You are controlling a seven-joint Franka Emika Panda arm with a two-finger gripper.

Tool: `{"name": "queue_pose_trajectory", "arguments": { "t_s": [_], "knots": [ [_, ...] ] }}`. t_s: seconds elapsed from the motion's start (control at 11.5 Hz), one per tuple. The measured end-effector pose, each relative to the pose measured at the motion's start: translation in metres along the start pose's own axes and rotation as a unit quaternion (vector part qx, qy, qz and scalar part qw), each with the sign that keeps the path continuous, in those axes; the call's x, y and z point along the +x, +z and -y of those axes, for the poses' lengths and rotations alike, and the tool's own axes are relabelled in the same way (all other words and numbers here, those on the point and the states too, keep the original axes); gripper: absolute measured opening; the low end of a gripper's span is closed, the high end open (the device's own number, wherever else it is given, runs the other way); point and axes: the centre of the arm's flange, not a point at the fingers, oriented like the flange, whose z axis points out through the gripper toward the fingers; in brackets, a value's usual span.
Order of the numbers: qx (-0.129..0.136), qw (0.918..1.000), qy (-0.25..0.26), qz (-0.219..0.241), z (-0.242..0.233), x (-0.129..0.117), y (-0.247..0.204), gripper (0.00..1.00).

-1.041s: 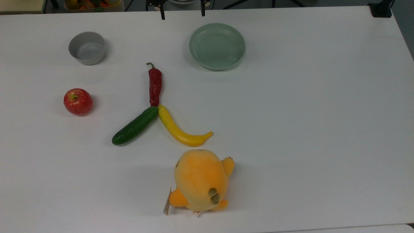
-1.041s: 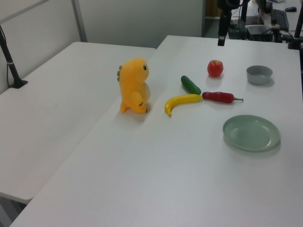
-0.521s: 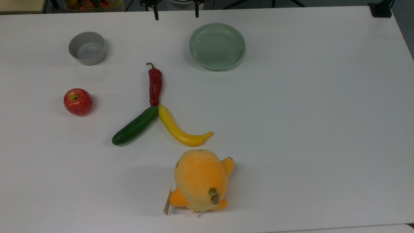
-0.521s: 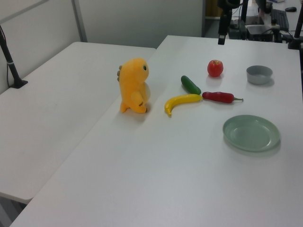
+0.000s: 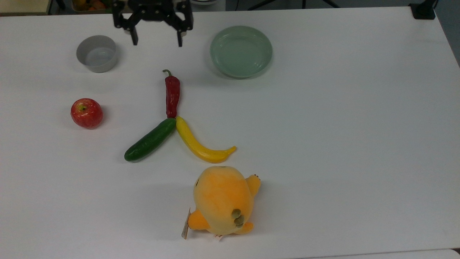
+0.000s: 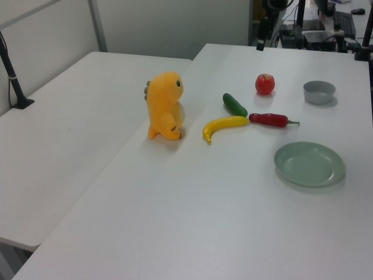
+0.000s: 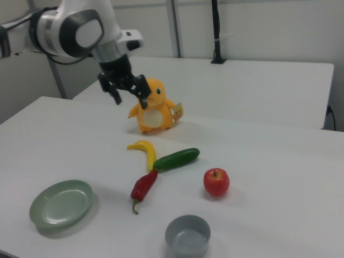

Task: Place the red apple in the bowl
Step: 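Move the open gripper down toward the red apple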

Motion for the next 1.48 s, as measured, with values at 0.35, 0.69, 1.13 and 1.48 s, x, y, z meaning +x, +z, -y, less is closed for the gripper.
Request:
{"name": "queue_pose_trajectory", "arguments": {
  "t_s": [0.35,0.69,1.13,1.48],
  "knots": [
    [-0.012,0.9999,-0.002,-0.010,-0.060,0.010,0.035,1.00],
    [-0.015,0.9979,-0.062,0.013,-0.106,0.004,0.062,1.00],
    [-0.004,0.9930,-0.103,0.057,-0.150,-0.001,0.127,1.00],
    [-0.027,0.9944,-0.101,0.013,-0.171,0.013,0.175,1.00]
  ]
}}
